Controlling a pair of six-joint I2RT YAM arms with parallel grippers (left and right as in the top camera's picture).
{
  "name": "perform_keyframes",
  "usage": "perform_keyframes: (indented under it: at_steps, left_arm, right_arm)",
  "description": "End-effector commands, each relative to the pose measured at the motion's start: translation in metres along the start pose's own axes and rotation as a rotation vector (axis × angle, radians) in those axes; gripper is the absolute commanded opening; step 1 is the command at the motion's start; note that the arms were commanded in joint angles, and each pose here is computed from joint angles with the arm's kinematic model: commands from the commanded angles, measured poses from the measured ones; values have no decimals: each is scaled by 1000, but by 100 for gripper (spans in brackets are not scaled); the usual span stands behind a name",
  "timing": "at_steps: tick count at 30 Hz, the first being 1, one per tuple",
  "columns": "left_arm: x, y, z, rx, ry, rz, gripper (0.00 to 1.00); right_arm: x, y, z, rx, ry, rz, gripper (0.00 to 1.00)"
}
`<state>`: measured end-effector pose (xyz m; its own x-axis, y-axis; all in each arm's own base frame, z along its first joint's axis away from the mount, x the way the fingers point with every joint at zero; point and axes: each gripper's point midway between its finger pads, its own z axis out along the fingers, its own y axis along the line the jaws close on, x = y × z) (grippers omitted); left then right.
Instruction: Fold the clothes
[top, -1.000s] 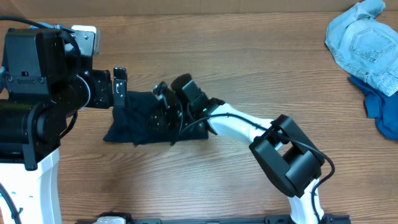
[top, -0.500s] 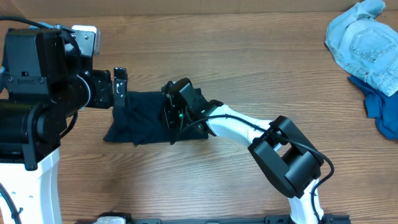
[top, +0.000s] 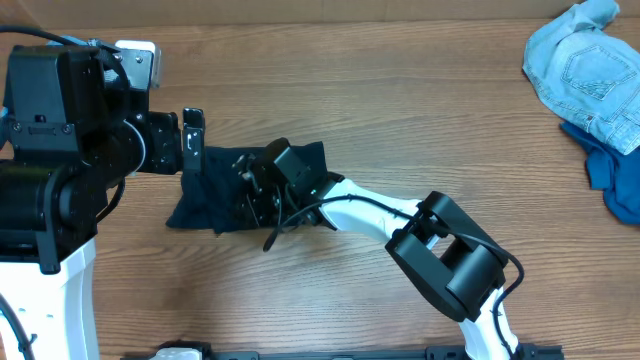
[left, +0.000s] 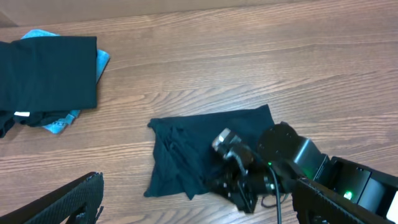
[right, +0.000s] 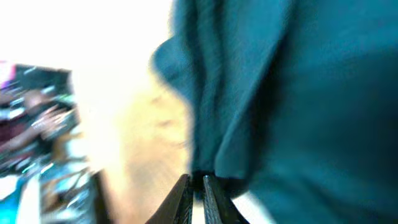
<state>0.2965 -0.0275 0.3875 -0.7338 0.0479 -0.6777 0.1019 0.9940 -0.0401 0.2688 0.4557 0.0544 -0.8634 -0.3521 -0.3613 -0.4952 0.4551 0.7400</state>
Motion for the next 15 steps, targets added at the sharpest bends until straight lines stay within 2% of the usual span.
perform_keyframes:
  at_steps: [1, 5, 9, 15]
  left_arm:
    - [-5, -1, -12, 7, -43, -15, 100]
    - [-5, -1, -12, 7, -42, -15, 100]
    - [-4, -1, -12, 6, -37, -15, 100]
    - [2, -3, -11, 23, -11, -17, 100]
  right_arm:
    - [4, 58, -3, -250, 95, -94, 8]
    - [11, 100, 2, -343, 124, -236, 9]
    - [11, 120, 3, -379, 129, -277, 10]
    - [-28, 51, -23, -76, 11, -212, 10]
